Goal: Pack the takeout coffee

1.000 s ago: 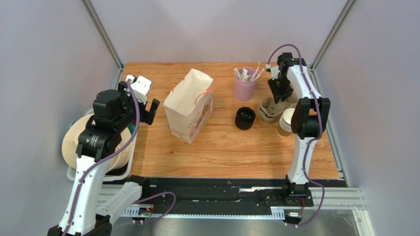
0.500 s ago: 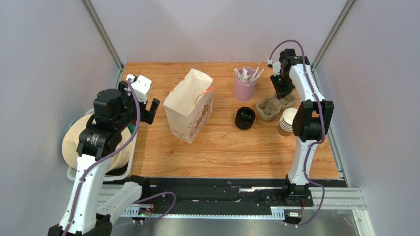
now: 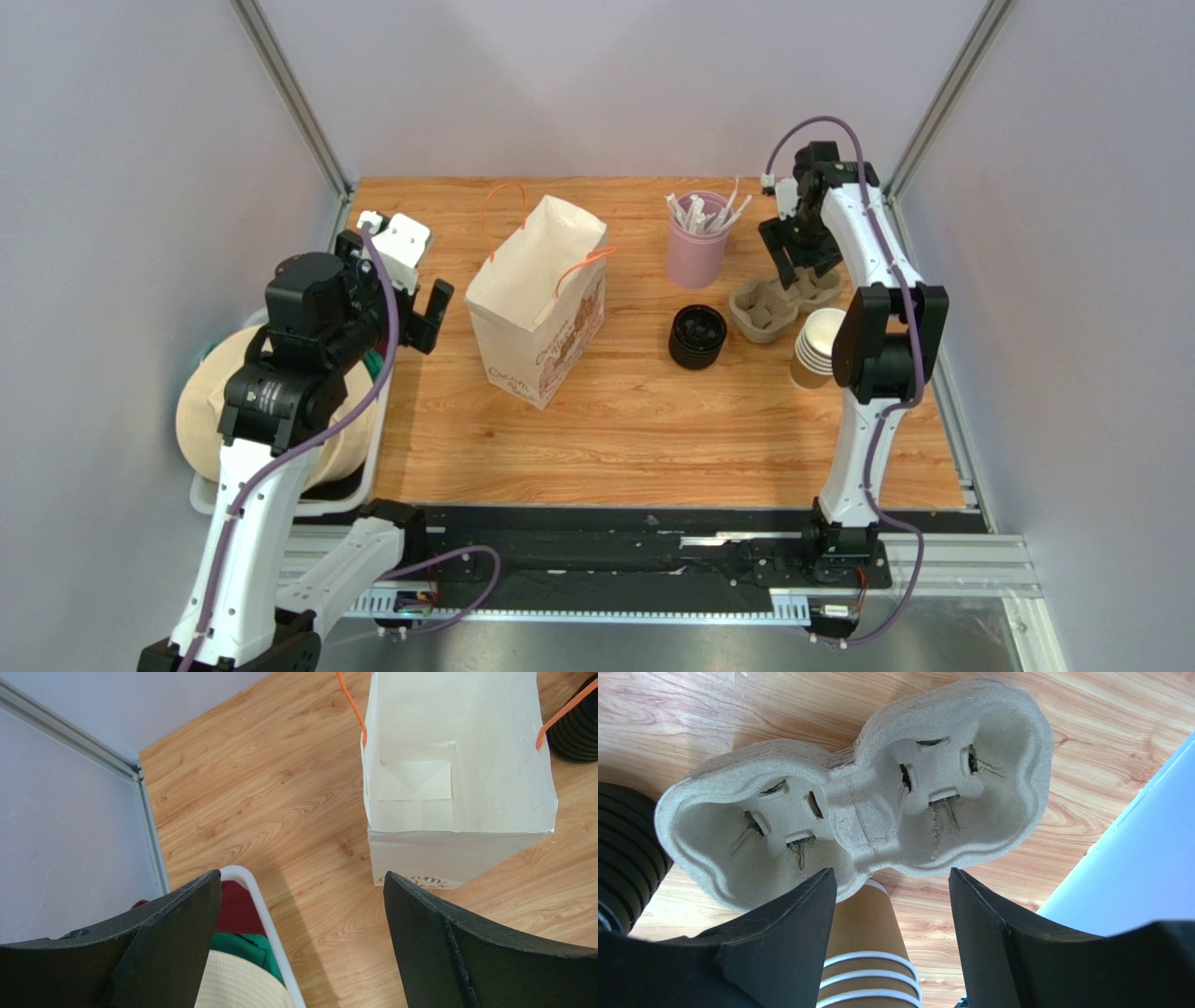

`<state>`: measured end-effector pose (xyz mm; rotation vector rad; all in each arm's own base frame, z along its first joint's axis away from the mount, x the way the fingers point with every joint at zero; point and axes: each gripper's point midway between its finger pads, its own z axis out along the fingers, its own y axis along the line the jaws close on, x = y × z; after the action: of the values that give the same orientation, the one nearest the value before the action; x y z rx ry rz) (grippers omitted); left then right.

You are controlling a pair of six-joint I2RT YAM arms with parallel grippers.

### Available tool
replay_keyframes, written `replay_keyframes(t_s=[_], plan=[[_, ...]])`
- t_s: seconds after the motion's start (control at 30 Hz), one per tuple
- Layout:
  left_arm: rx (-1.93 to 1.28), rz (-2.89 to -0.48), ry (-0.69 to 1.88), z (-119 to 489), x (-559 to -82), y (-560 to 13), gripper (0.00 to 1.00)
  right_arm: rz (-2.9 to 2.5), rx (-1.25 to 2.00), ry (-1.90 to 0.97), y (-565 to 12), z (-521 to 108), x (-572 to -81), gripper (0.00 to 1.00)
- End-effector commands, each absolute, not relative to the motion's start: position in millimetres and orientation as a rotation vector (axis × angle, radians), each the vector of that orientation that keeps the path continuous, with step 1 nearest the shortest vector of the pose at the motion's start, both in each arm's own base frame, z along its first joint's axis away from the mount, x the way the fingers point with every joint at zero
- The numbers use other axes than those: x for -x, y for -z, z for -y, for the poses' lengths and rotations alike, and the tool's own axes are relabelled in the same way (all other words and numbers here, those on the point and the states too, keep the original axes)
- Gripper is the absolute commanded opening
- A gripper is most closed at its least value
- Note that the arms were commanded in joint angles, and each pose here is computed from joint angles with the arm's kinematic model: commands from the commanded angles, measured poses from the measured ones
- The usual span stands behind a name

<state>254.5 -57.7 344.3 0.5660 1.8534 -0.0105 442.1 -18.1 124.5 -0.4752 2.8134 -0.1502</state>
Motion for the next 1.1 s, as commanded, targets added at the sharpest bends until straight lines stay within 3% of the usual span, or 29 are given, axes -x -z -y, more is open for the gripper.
replay_keyframes(t_s=[0.0,0.5,0.87,1.07], plan=[[-0.544,-1.826,0.033,60.0,-256.6,-350.6,0.94,-2.808,0.541,0.16,-117.4,12.8,-451.1,0.65],[-0.536,-1.828,0.04,59.0,-256.7,-350.0,0.94,-2.841,0.587,0.143,-101.5,7.9,-453.7,0.62],[-0.534,-1.827,0.041,58.3,-255.9,-350.4,0.94,-2.865,0.612,0.095,-94.8,2.5,-448.7,0.5],[-0.532,-1.825,0.047,58.6,-255.7,-350.5,0.94,-2.874,0.617,0.082,-91.7,2.1,-446.8,0.49]])
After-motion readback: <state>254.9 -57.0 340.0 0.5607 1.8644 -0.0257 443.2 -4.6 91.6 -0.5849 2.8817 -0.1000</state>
